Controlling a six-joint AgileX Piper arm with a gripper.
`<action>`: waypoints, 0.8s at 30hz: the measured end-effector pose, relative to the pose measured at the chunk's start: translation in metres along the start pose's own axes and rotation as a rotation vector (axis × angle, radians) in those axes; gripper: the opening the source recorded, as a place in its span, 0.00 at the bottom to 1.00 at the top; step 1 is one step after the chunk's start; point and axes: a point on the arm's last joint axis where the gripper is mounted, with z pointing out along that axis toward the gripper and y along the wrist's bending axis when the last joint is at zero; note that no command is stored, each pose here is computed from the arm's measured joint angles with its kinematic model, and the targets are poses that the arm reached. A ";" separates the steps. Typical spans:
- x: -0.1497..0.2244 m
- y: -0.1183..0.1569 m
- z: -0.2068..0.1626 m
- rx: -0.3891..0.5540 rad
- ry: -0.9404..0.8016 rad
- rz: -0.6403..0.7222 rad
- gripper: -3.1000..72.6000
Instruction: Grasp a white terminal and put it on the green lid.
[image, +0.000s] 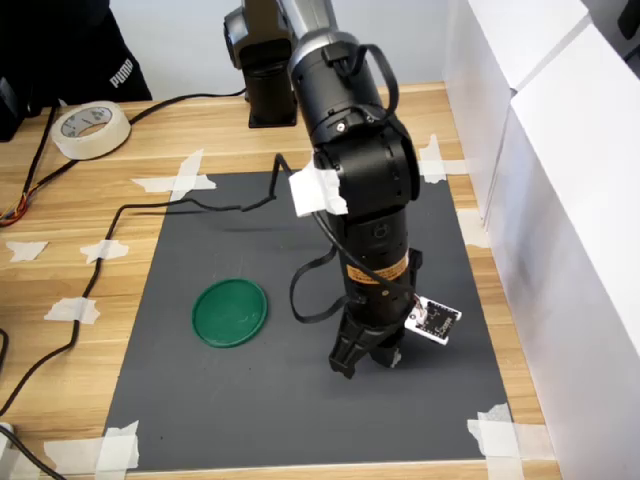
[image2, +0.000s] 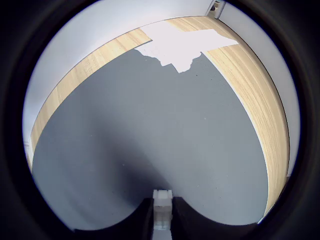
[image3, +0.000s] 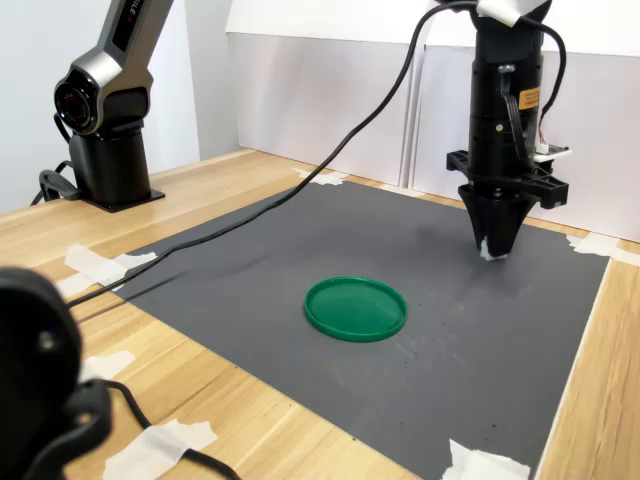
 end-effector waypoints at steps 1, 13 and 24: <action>0.001 0.000 -0.001 0.003 0.013 0.008 0.16; 0.022 -0.018 -0.083 0.096 0.021 0.108 0.16; 0.086 -0.054 -0.132 0.085 0.041 0.223 0.16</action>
